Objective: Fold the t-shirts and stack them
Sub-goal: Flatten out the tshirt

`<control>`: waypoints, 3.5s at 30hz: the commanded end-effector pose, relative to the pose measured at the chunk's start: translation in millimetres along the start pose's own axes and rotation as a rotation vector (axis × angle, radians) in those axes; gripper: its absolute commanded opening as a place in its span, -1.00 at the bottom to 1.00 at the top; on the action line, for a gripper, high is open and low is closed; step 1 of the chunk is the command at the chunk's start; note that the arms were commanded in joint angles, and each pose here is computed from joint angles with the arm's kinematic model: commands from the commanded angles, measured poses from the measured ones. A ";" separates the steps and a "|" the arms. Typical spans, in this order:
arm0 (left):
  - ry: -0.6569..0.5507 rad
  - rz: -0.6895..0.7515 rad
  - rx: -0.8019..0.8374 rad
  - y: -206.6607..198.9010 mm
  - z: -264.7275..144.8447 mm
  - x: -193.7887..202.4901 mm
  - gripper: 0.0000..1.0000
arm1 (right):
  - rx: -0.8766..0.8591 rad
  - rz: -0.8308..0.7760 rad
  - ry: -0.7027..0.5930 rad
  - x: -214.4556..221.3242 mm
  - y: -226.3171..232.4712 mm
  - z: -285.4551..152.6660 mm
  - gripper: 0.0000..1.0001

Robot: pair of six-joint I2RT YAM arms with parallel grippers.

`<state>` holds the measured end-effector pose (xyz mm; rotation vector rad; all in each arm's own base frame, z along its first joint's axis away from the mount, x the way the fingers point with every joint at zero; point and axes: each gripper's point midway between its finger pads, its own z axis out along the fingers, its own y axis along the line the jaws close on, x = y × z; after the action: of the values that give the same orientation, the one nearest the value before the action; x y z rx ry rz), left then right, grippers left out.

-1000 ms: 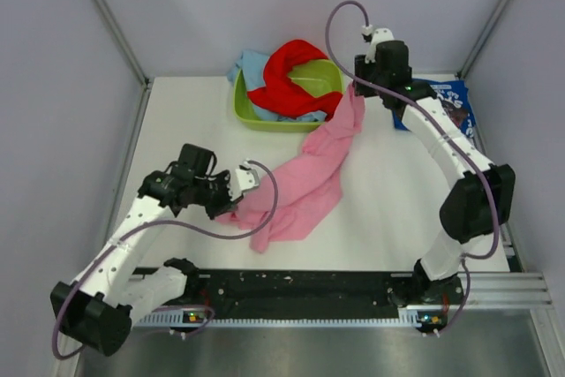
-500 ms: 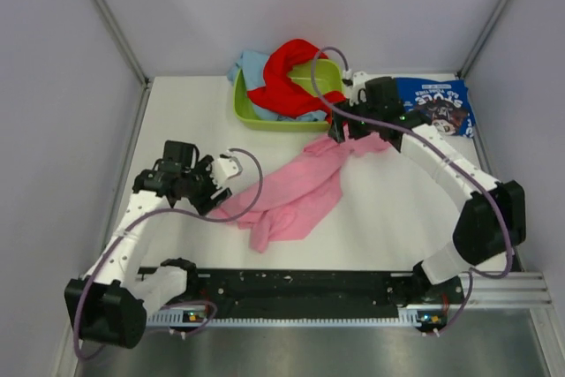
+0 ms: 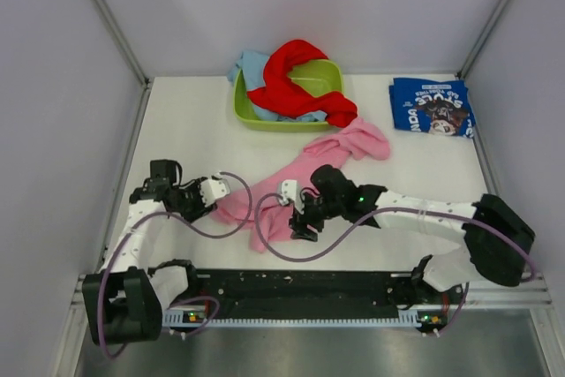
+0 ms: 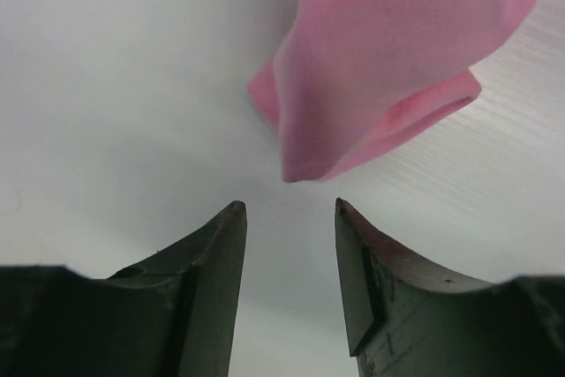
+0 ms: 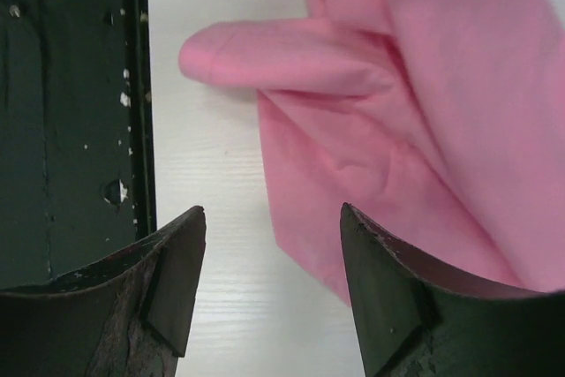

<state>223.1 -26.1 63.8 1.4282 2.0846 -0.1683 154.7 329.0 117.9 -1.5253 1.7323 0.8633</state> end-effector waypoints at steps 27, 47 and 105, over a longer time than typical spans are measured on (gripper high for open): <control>-0.028 0.281 0.103 2.0 45.6 3.4 -1.00 | 0.347 -0.188 0.246 26.7 -49.7 19.2 -1.00; -0.221 0.009 -0.702 99.5 -261.4 -160.0 -1.00 | 1.059 -0.169 -0.561 -211.7 -54.6 -367.0 -1.00; -0.123 -0.152 -0.744 271.3 -54.2 -110.0 -1.00 | 1.241 0.456 -0.265 -26.8 -347.3 -276.5 -1.00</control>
<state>422.3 21.8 188.9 0.8705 2.0324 0.3562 452.9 91.9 231.7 -0.3015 2.0009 -0.0031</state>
